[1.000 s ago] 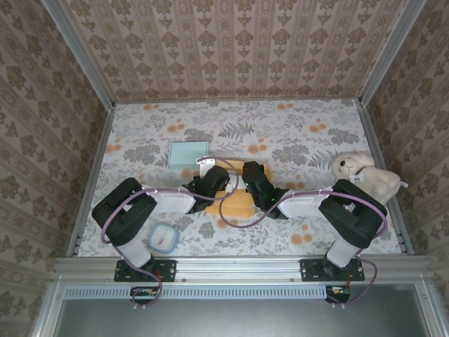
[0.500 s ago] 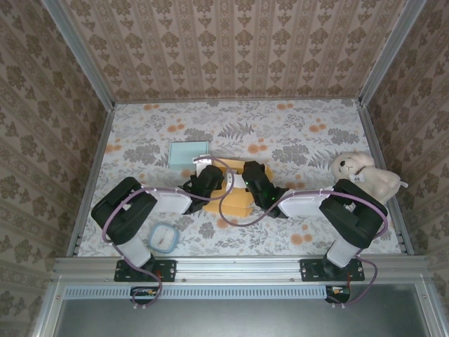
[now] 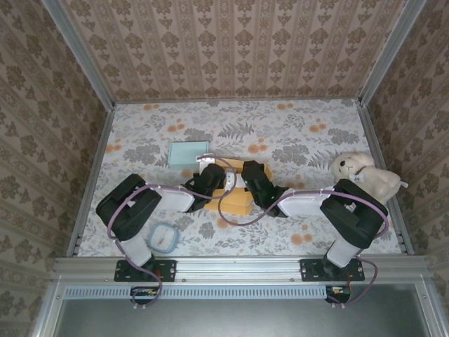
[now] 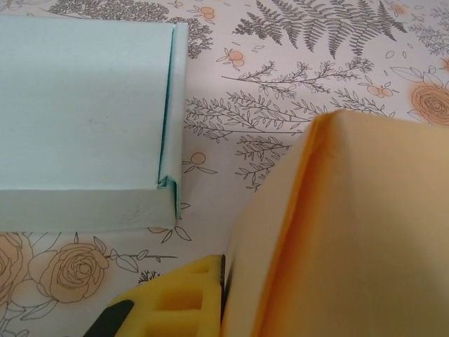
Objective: Fold the paper box
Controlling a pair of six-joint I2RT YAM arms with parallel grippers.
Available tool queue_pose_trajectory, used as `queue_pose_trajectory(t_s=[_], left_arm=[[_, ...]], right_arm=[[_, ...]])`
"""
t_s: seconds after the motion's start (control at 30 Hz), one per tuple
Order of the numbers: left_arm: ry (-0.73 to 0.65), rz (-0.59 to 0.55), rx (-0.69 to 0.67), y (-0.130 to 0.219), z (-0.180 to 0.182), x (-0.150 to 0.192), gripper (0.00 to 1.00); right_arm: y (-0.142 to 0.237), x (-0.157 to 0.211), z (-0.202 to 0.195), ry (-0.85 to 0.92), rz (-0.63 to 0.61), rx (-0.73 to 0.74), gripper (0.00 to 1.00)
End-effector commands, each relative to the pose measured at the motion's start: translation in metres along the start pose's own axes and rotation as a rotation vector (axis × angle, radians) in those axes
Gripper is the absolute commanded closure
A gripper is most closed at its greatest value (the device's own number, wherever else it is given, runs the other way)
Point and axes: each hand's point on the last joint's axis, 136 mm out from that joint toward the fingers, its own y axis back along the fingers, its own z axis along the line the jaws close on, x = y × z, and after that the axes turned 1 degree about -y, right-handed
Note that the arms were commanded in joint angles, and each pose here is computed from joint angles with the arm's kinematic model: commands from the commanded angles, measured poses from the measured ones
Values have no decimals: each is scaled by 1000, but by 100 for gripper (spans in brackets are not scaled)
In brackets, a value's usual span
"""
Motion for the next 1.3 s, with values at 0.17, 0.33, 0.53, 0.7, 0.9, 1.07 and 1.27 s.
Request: queue_pose_trajectory(t_s=[0.17, 0.33, 0.53, 0.7, 0.9, 1.07, 1.27], left_arm=[[-3, -23, -228, -10, 61, 3, 100], [-12, -27, -191, -9, 57, 3, 100], [-32, -33, -152, -10, 50, 5, 100], [-26, -42, -131, -9, 48, 4, 100], [-28, -56, -65, -6, 40, 4, 100], [-18, -66, 3, 1, 32, 2, 100], [3, -83, 68, 5, 21, 6, 100]], right_arm=[[2, 32, 36, 54, 98, -118, 100], [5, 26, 27, -1, 62, -91, 89], [18, 15, 6, -137, -25, -66, 73], [34, 11, -14, -234, -86, -36, 60], [67, 11, -57, -489, -173, 16, 55], [99, 32, -99, -1003, -160, 56, 53], [104, 32, -91, -1541, -125, -79, 50]])
